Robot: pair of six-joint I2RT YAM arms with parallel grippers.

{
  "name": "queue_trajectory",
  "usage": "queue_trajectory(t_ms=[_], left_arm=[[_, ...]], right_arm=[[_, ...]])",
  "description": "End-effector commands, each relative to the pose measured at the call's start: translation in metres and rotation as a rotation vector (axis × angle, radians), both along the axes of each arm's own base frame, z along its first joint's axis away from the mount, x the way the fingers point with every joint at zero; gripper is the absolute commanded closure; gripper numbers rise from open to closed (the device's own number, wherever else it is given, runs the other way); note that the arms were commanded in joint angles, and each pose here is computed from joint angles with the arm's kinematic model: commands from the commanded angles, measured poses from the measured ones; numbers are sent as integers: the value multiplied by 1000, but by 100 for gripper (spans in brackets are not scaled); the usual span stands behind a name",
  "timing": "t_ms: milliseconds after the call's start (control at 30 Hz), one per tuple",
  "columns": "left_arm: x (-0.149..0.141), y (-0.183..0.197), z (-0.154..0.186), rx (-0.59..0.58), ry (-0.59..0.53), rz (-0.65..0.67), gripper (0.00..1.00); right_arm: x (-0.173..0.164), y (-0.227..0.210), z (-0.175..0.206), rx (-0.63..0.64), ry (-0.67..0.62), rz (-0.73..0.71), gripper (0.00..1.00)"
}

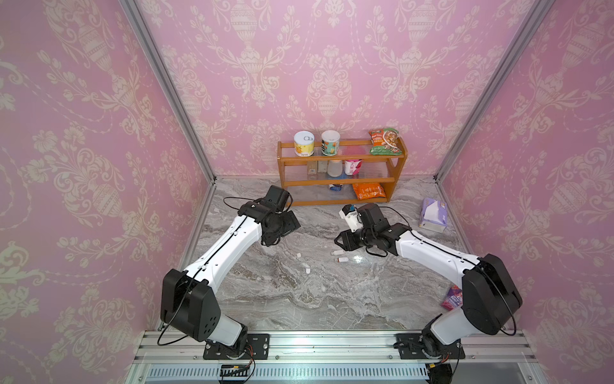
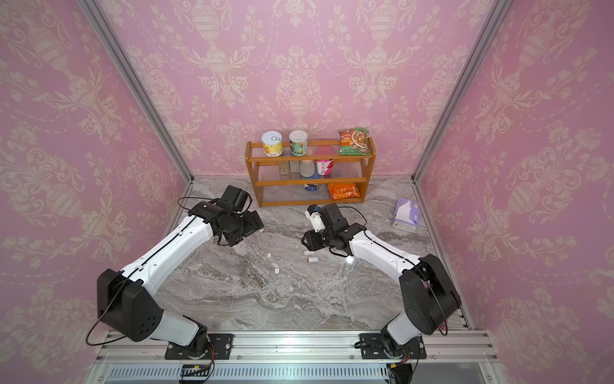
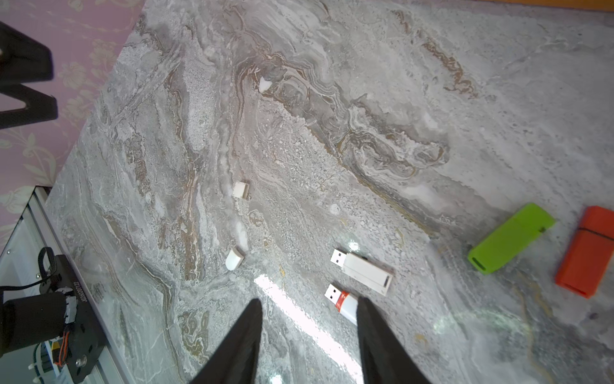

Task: Close the usb drive cover
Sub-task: Pick up the cover from the center of the board.

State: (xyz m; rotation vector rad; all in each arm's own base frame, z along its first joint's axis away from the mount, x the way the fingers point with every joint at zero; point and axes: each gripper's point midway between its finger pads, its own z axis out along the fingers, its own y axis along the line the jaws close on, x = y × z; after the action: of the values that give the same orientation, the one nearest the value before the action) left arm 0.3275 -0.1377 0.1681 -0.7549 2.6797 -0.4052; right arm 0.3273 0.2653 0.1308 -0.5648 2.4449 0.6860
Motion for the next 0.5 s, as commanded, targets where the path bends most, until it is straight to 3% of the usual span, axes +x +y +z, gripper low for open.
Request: queue_trajectory(t_ms=[0, 100, 267, 467], left_arm=[[-8, 9, -14, -47, 79, 108, 12], [-10, 25, -15, -95, 94, 174, 12], [-23, 63, -12, -127, 128, 283, 11], [-34, 82, -15, -176, 144, 324, 11]], right_arm=[[-14, 27, -8, -80, -16, 183, 52], [-18, 47, -13, -163, -59, 289, 50], [-22, 73, -22, -188, -80, 433, 43], [-20, 99, -46, -307, -92, 568, 38]])
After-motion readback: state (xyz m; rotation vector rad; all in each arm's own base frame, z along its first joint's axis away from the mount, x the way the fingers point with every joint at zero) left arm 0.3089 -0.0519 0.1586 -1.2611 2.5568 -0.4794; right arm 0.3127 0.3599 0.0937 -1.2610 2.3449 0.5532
